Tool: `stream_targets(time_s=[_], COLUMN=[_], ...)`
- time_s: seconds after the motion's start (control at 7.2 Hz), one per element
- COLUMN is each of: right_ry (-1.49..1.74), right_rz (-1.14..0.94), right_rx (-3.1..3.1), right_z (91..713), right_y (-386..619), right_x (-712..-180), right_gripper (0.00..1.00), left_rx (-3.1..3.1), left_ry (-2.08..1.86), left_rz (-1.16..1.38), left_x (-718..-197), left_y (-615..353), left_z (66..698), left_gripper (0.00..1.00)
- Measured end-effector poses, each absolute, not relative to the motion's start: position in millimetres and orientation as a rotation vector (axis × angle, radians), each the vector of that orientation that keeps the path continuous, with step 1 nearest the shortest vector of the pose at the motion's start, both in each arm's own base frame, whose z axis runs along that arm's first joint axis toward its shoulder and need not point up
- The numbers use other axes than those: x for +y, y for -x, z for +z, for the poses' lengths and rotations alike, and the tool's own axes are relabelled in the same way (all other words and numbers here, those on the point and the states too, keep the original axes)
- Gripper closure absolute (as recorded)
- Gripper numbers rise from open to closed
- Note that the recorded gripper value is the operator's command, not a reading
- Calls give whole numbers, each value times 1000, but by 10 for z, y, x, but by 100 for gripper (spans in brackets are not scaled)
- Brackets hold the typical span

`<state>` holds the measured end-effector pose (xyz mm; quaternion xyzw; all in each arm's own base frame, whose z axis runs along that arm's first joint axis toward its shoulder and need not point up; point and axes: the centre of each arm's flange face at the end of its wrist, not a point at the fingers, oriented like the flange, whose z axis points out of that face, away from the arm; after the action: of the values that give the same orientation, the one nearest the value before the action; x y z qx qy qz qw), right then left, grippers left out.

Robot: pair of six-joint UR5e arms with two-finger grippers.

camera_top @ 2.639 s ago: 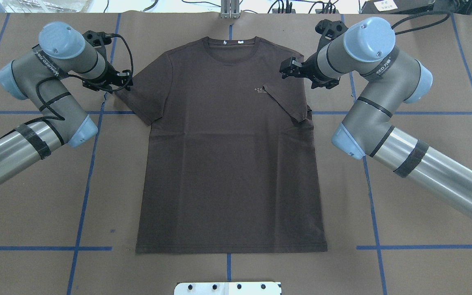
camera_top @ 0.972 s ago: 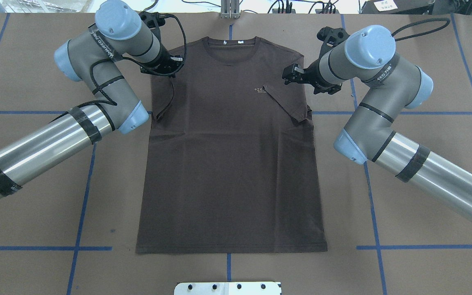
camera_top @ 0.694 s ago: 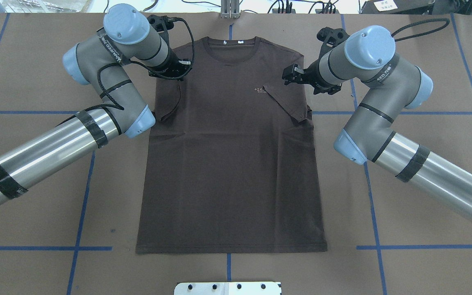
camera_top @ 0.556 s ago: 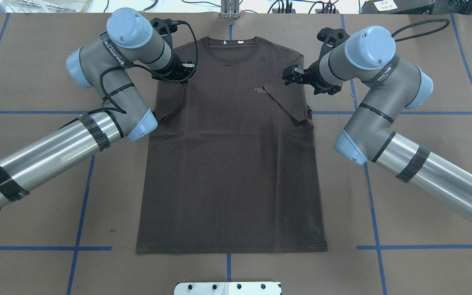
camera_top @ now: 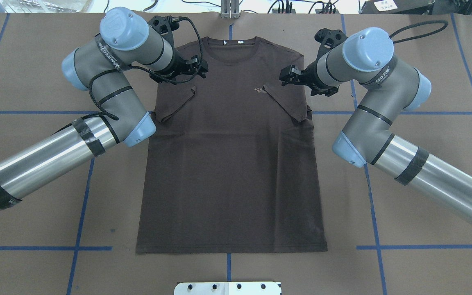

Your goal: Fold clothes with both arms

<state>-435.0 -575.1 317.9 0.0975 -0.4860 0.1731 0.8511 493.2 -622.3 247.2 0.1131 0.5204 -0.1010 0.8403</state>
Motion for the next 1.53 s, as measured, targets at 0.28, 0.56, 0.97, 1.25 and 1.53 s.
stream_targets(time_s=[0.28, 0.56, 0.97, 1.25, 1.53], right_ry=[-146, -88, -38, -57, -52], right_rz=[389, 412, 540, 608, 629], right_rx=[-1053, -1050, -967, -947, -876], right_z=[3292, 3283, 2936, 3018, 3380], right_y=[4348, 4454, 4850, 4957, 4876], right_x=[-5118, -4083, -2675, -2375, -2265], right_gripper=[1, 4, 10, 18, 26], left_rx=[1154, 1164, 1185, 1186, 1189], left_ry=[-233, -227, -241, -242, -240], left_rz=[-249, -245, -231, -230, -232], left_x=[-5877, -5613, -5522, -5520, -5512], left_y=[-4629, -4453, -4403, -4408, -4416], left_z=[2489, 2750, 2926, 2942, 2928], left_gripper=[0, 0, 0, 0, 0])
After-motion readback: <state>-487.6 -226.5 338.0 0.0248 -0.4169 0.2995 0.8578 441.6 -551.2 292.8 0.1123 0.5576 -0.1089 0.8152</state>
